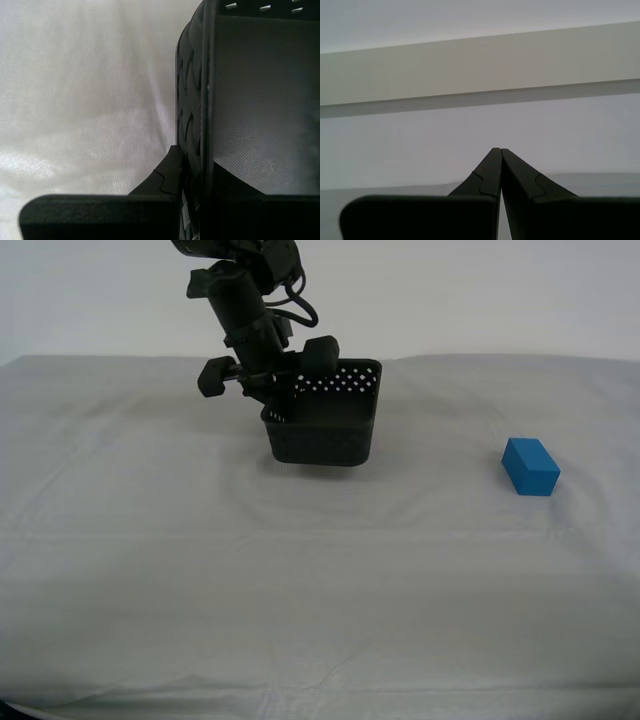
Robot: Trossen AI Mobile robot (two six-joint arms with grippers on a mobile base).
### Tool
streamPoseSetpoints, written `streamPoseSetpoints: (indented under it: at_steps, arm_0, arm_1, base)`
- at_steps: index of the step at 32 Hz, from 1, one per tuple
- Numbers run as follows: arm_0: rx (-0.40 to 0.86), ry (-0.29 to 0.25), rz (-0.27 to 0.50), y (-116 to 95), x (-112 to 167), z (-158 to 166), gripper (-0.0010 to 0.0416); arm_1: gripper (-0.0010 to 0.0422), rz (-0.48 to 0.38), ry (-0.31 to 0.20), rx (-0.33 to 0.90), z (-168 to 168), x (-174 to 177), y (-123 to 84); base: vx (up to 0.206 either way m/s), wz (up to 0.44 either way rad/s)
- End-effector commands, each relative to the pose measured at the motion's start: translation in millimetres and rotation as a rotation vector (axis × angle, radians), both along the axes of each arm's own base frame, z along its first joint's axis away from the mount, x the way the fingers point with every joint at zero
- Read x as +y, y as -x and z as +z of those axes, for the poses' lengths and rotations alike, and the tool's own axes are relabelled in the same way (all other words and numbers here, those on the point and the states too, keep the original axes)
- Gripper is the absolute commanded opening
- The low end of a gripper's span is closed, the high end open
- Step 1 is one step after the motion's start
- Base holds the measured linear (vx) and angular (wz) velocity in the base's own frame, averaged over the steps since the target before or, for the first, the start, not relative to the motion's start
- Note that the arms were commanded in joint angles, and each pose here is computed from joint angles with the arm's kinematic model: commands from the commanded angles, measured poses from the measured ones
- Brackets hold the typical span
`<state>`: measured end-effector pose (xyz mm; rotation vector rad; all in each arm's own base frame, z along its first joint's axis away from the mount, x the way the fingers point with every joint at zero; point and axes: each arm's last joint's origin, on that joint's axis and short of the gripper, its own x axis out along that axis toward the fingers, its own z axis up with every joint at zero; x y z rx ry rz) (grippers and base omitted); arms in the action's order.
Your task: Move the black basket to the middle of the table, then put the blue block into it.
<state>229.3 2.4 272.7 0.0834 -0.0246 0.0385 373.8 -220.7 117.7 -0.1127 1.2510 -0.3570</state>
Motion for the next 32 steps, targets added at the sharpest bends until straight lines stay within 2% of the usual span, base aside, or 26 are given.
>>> streamPoseSetpoints:
  at_steps: [1, 7, 10, 14, 18, 22, 23, 25, 28, 32]
  arm_0:
    - [0.001, -0.003, 0.003, 0.0, 0.2, 0.1, 0.0000]
    - [0.001, -0.003, 0.003, 0.0, 0.2, 0.1, 0.0000]
    - [0.001, -0.003, 0.003, 0.0, 0.2, 0.1, 0.0000]
    - [0.002, -0.003, 0.003, 0.0, 0.2, 0.0, 0.0001]
    - [0.031, -0.004, 0.003, -0.1, 0.2, -2.8, 0.0001]
    - [0.052, -0.006, 0.003, 0.0, 0.2, -4.9, 0.0001]
    - [0.052, -0.006, 0.003, 0.0, 0.2, -4.9, 0.0001]
    - [0.062, -0.005, 0.003, 0.0, 0.2, -5.9, 0.0002]
    - [0.152, -0.002, 0.020, 0.3, 0.7, -13.6, 0.0002]
    - [0.301, -0.006, 0.047, 1.5, 1.7, -29.2, 0.0014]
  arm_1:
    - [0.0000, -0.042, 0.042, 0.041, -8.2, -9.7, -2.4]
    - [0.0016, -0.075, 0.024, 0.048, -13.7, -14.4, 0.1]
    - [0.0063, -0.090, 0.019, 0.048, -13.7, -15.7, 1.5]
    - [0.0181, -0.086, -0.001, 0.087, -16.2, -13.9, 5.6]
    - [0.0246, -0.083, 0.007, 0.076, -7.0, -14.0, 5.3]
    - [0.0248, -0.077, 0.017, -0.016, 23.8, -14.8, 1.9]
    - [0.0237, -0.069, 0.005, -0.083, 43.3, -12.8, 1.1]
    - [0.0223, -0.070, -0.024, -0.154, 61.1, -9.9, 1.6]
    - [0.0202, -0.038, -0.056, -0.258, 93.3, -3.5, 6.2]
    - [0.0199, -0.021, -0.073, -0.336, 119.0, 4.5, 10.5]
  base:
    - [0.000, 0.000]
    - [0.000, 0.000]
    - [0.000, 0.000]
    - [0.000, 0.000]
    - [0.000, 0.000]
    - [0.000, 0.000]
    - [0.000, 0.000]
    - [0.000, 0.000]
    - [0.000, 0.000]
    - [0.000, 0.000]
